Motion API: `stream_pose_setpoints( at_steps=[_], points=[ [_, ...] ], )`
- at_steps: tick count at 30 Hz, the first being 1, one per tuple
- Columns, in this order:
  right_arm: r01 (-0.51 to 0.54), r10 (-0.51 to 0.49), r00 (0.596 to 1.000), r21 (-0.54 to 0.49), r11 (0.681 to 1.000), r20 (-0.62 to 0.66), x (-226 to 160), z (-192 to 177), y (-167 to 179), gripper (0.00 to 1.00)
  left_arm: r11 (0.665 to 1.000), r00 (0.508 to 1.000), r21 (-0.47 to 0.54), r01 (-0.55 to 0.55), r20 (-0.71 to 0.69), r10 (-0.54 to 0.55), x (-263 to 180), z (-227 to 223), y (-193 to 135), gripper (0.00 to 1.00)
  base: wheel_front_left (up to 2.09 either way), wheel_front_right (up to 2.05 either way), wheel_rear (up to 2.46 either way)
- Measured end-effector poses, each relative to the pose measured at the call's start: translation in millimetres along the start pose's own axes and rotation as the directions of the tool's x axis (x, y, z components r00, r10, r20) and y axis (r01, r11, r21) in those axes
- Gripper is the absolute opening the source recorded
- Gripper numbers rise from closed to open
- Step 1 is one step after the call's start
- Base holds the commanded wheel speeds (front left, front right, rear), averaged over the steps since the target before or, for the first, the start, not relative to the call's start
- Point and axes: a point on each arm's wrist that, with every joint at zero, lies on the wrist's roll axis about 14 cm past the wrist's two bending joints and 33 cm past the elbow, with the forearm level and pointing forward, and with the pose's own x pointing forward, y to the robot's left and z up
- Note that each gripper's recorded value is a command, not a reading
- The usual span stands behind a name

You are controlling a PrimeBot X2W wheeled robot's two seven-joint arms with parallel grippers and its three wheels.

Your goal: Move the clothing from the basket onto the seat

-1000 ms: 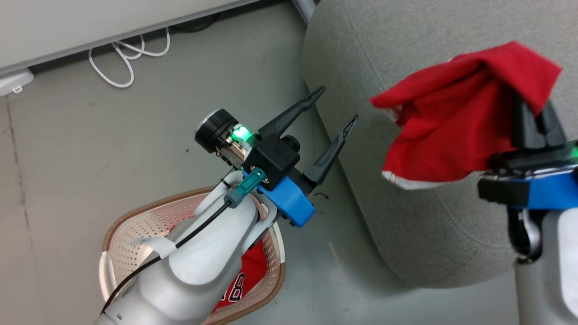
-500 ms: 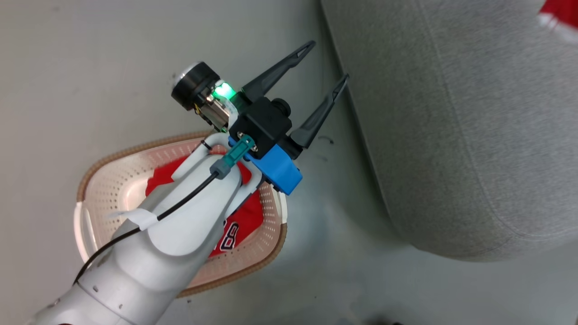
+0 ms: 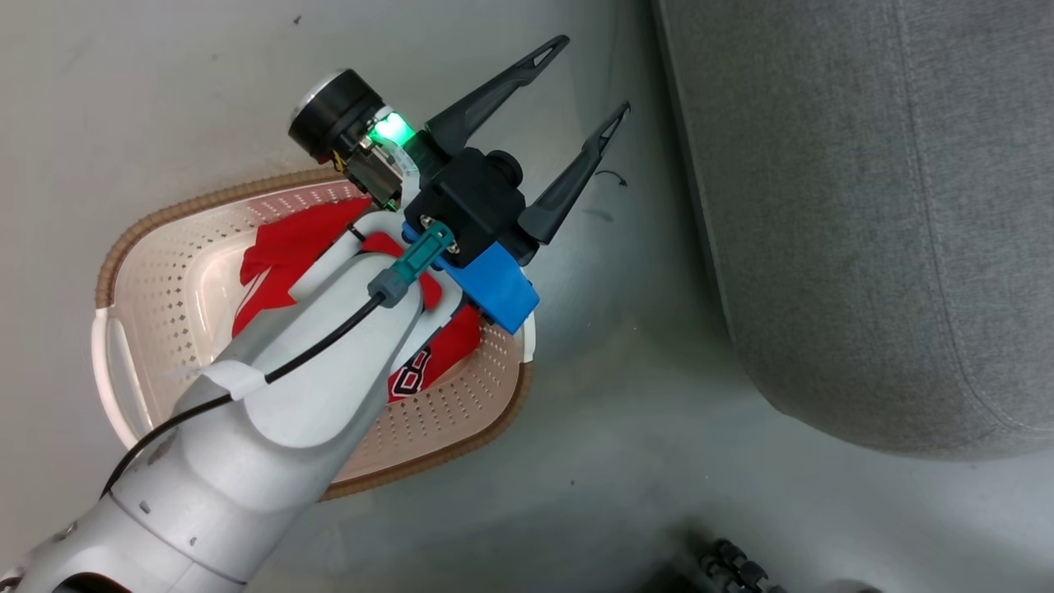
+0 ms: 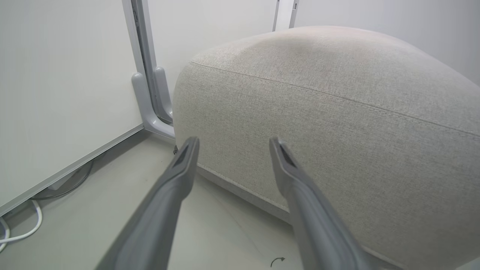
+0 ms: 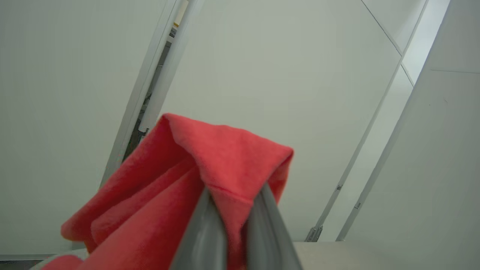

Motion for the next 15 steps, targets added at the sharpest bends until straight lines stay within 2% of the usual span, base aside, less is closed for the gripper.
stream_pose_setpoints(
  at_steps=[6,15],
  points=[
    [0.010,-0.008,0.983,0.009,1.000,-0.181,-16,-62,2,0.00,1.000,1.000,-0.005,-0.007,-0.005,0.007,-3,-7,5,1.00,0.00,0.00,0.00],
    [0.059,-0.022,0.917,0.081,0.995,-0.398,-57,-132,14,0.00,1.000,1.000,-0.001,-0.012,-0.011,0.012,-7,-9,6,1.00,0.00,0.00,0.00]
  ],
)
